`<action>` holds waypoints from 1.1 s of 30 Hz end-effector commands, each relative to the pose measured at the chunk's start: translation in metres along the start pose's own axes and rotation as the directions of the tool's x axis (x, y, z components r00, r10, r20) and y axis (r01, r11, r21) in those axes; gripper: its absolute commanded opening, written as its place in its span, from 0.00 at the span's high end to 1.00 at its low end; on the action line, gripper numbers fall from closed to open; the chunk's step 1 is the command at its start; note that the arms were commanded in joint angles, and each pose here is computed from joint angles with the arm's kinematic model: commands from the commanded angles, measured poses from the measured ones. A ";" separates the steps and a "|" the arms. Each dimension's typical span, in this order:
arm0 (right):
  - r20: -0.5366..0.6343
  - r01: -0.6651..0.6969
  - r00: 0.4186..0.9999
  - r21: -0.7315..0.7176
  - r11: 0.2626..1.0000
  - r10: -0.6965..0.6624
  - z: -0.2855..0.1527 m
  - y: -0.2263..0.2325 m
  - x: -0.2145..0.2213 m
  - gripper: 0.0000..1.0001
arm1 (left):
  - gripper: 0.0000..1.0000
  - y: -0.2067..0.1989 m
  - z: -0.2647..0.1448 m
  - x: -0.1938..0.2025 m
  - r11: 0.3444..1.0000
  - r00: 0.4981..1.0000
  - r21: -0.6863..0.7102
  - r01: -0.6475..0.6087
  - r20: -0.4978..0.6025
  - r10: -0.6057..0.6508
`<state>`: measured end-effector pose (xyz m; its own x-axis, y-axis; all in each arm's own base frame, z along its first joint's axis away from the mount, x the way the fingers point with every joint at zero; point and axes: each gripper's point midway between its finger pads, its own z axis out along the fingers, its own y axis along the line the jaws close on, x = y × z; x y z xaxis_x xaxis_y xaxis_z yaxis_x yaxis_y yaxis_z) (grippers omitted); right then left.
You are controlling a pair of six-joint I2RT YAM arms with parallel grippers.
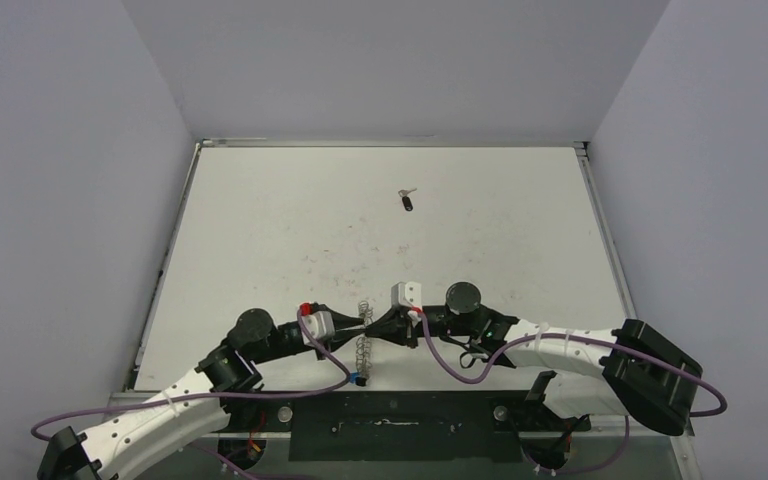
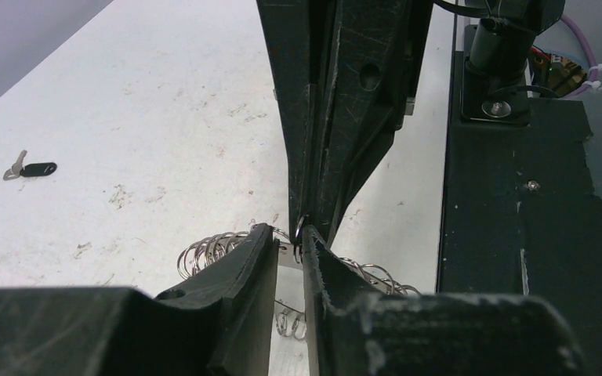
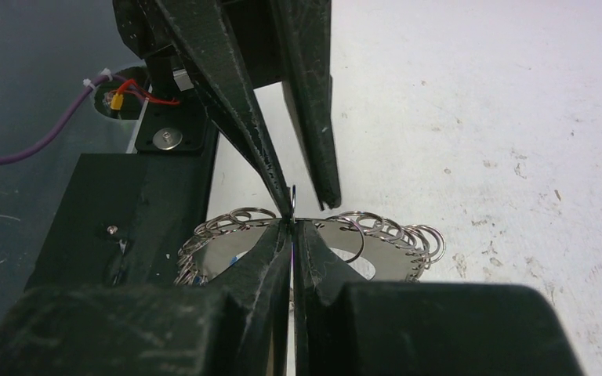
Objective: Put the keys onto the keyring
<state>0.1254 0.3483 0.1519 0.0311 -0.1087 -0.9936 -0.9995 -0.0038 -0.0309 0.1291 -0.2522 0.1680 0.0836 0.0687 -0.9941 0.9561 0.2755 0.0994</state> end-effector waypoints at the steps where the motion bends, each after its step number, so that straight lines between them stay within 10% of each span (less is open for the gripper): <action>1: 0.101 0.048 0.993 0.063 0.997 -0.054 -0.005 -0.011 -0.036 1.00 | 0.76 -0.001 -0.001 -0.033 0.999 0.995 0.011 -0.052 0.088 0.050; 13: 0.058 -0.028 0.998 0.240 0.970 0.015 -0.051 -0.047 -0.055 1.00 | 0.41 0.026 -0.013 -0.082 0.981 0.966 -0.162 0.106 0.250 -0.063; 22: 0.004 -0.074 0.997 0.397 0.915 0.079 -0.116 -0.068 -0.060 1.00 | 0.27 0.090 0.017 -0.044 0.892 0.979 -0.418 0.173 -0.025 -0.201; 33: -0.003 -0.103 0.993 0.428 0.898 0.115 -0.149 -0.039 -0.074 1.00 | 0.25 0.216 0.103 0.049 0.780 0.831 -0.581 0.233 -0.298 -0.470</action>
<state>0.1746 0.2130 0.2165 -0.1136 -0.1503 -0.9821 -0.8923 0.4502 0.0343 0.3217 -0.2754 0.1580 -0.3816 0.2031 -0.9017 0.6418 0.7603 -0.1004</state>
